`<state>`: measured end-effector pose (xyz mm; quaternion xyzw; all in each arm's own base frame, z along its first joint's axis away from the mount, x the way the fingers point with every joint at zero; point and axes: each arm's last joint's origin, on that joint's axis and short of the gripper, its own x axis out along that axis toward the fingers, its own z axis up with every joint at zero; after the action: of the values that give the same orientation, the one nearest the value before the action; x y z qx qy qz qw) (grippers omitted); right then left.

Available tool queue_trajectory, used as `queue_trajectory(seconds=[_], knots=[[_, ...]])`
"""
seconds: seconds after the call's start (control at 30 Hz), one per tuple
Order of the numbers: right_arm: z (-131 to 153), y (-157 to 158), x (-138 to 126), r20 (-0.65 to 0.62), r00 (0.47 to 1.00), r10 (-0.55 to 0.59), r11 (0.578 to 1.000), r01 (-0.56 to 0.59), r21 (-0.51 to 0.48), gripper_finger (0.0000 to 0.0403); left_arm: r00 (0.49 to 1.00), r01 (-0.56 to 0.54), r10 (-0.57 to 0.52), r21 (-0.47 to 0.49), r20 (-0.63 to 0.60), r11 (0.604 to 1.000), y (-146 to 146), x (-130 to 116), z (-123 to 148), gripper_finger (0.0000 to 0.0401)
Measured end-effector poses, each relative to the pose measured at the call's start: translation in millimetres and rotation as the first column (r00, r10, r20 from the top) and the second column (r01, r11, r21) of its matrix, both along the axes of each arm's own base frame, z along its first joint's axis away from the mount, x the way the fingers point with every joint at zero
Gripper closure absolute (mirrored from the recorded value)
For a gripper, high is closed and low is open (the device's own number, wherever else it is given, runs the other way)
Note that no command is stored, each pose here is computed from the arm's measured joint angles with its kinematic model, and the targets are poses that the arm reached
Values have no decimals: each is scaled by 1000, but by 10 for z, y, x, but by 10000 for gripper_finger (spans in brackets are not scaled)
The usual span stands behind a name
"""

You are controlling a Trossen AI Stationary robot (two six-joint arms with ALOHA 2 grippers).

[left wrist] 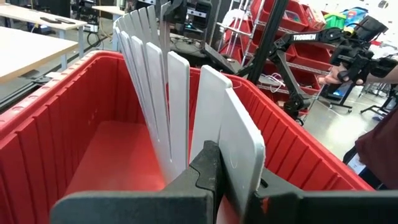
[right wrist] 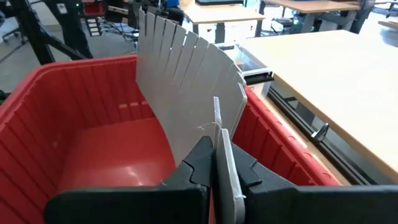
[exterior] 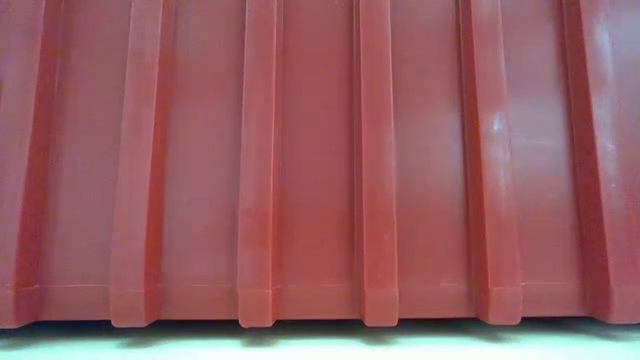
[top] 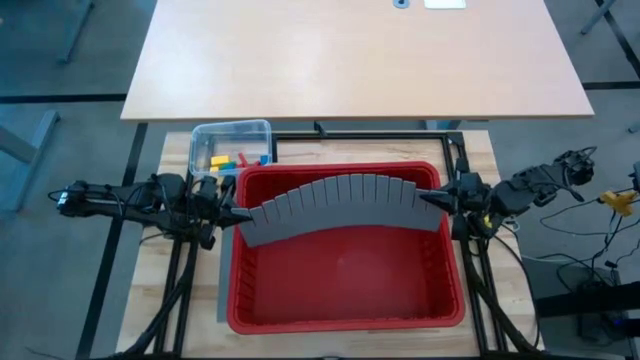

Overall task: Sort blocks
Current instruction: Insert the bin divider into the red bin

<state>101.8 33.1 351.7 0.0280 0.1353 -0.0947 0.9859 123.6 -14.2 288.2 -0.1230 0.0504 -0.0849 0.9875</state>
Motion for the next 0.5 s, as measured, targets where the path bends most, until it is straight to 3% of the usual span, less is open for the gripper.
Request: queue_trajectory(seconds=[0.5], knots=[[-37, 7, 26, -15, 1000, -20, 999, 19, -29, 403, 1000, -1, 1, 0, 0, 1000, 0, 0, 0, 401]])
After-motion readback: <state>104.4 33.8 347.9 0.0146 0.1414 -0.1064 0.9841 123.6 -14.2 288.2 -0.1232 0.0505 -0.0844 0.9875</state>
